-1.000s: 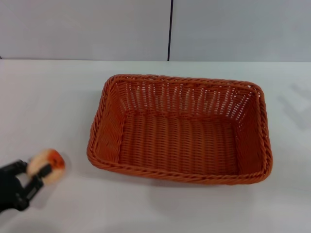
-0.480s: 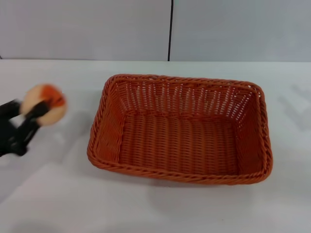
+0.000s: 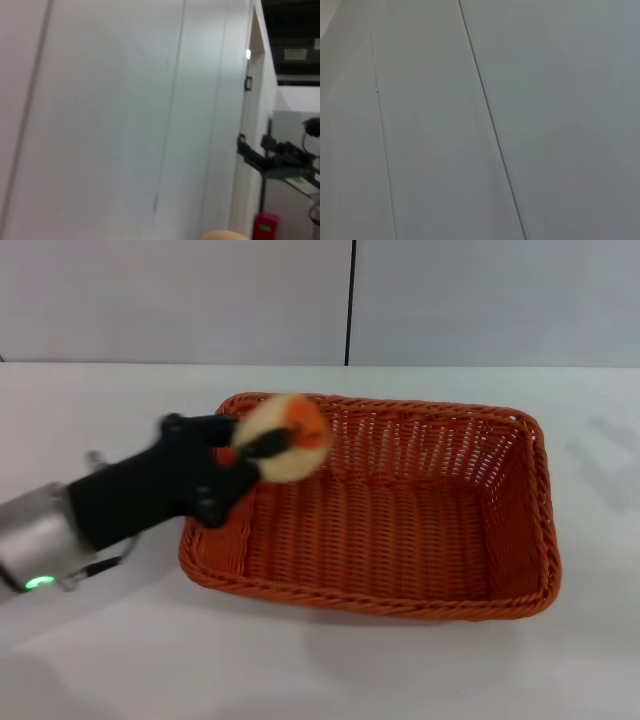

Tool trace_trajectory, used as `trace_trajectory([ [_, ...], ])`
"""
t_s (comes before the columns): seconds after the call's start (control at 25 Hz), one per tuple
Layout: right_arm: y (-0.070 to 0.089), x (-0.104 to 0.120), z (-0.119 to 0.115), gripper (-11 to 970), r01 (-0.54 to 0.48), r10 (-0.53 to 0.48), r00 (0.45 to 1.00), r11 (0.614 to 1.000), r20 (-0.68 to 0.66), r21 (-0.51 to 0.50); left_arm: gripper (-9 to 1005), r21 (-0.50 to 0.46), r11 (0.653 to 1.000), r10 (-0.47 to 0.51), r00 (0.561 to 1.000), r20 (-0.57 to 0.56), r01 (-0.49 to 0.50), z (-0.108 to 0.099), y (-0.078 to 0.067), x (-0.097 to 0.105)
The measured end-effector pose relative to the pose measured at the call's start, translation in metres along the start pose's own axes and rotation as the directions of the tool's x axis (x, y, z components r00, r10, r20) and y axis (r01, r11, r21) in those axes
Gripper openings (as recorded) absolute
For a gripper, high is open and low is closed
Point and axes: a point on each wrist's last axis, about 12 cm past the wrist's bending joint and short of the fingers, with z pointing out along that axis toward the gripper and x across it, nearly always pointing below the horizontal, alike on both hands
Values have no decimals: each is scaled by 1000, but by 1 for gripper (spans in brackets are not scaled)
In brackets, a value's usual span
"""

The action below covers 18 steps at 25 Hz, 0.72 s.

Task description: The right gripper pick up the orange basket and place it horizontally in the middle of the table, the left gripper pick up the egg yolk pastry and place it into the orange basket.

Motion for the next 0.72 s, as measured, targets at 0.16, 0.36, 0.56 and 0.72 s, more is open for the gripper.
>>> trace_trajectory([
  [0.16,0,0,0,586,-1,1,1000,1000,5,-4,128,33,999,-12,999,-39,13,14,0,5],
  [0.36,0,-1,1,586,1,-1,1000,1000,10,-6,297,18,1000,-25,999,-43,25,10,-3,9],
  [0.56,-2,-2,1,585,6,-6,1000,1000,17,3,486,-52,998,-25,999,-30,23,-11,-4,10],
  [0.72,-5,-3,-7,585,26,-28,999,998,35,56,676,-212,977,1,1000,2,0,-46,-2,9],
])
